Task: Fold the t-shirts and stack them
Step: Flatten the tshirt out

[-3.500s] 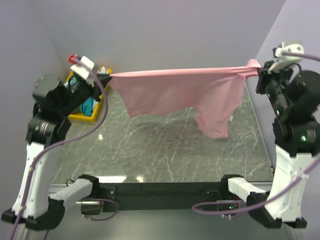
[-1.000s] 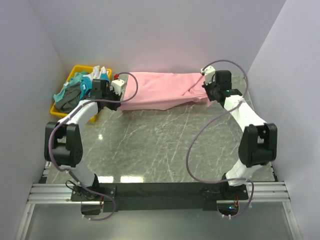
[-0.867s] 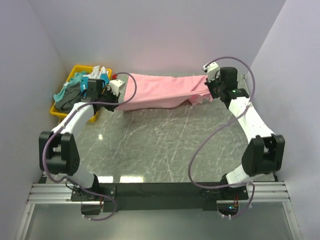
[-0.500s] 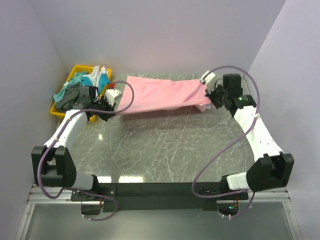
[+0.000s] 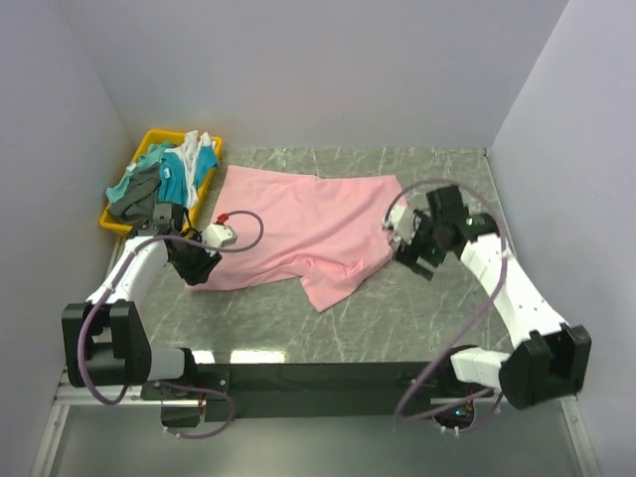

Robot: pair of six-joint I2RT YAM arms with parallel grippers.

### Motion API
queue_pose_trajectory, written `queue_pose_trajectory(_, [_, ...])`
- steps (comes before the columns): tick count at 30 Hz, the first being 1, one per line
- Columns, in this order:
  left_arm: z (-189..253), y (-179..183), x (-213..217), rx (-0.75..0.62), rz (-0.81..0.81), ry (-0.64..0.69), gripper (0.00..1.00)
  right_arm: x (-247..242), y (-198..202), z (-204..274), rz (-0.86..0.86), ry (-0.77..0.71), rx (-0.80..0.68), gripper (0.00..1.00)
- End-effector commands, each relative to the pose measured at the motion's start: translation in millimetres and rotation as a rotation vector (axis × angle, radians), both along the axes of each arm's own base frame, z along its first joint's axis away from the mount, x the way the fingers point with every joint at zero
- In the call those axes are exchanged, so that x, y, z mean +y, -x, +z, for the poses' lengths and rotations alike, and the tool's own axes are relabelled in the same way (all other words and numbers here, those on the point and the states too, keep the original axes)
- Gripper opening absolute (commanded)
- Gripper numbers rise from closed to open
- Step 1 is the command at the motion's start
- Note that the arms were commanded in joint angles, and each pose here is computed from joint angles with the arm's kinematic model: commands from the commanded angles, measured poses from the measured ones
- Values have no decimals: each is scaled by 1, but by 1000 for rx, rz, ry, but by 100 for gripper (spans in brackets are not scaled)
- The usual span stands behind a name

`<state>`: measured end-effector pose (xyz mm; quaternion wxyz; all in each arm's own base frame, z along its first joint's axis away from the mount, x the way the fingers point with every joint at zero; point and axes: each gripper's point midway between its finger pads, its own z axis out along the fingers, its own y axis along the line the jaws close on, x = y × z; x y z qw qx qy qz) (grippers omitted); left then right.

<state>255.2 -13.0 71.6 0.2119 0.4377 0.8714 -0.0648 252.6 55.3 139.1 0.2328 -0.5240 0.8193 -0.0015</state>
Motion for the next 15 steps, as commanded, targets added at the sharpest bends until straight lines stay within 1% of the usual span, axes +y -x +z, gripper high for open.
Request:
queue_pose_trajectory(1, [24,-25,1,-49,-7,13,48,3,-45,45,-118,-135,-55,88])
queue_pose_trajectory(2, [28,-31,0,-55,18,30,48,1,-60,35,-207,-164,0,81])
queue_pose_trajectory(3, [39,-42,-3,-85,24,49,48,-1,-81,51,-247,-189,-28,77])
queue_pose_trajectory(4, [40,-50,-4,-91,34,61,48,1,-93,51,-275,-205,-18,73])
queue_pose_trajectory(5, [43,-55,-7,-89,58,80,49,5,-106,37,-344,-229,38,66])
queue_pose_trajectory(6, [51,-62,-9,-106,63,97,49,12,-123,48,-355,-262,5,63])
queue_pose_trajectory(8, [52,-72,-10,-107,87,116,50,22,-141,37,-417,-296,39,56])
queue_pose_trajectory(9, [54,-77,-10,-118,99,119,50,33,-152,39,-413,-311,19,55])
queue_pose_trajectory(10, [52,-79,-12,-106,114,129,51,39,-159,27,-419,-308,45,55])
queue_pose_trajectory(12, [50,-86,-12,-114,136,131,52,54,-173,19,-440,-315,40,54])
queue_pose_trajectory(13, [46,-88,-11,-103,157,132,52,61,-176,-1,-460,-307,85,53])
queue_pose_trajectory(15, [43,-95,-11,-118,177,129,52,65,-190,-15,-490,-294,76,52])
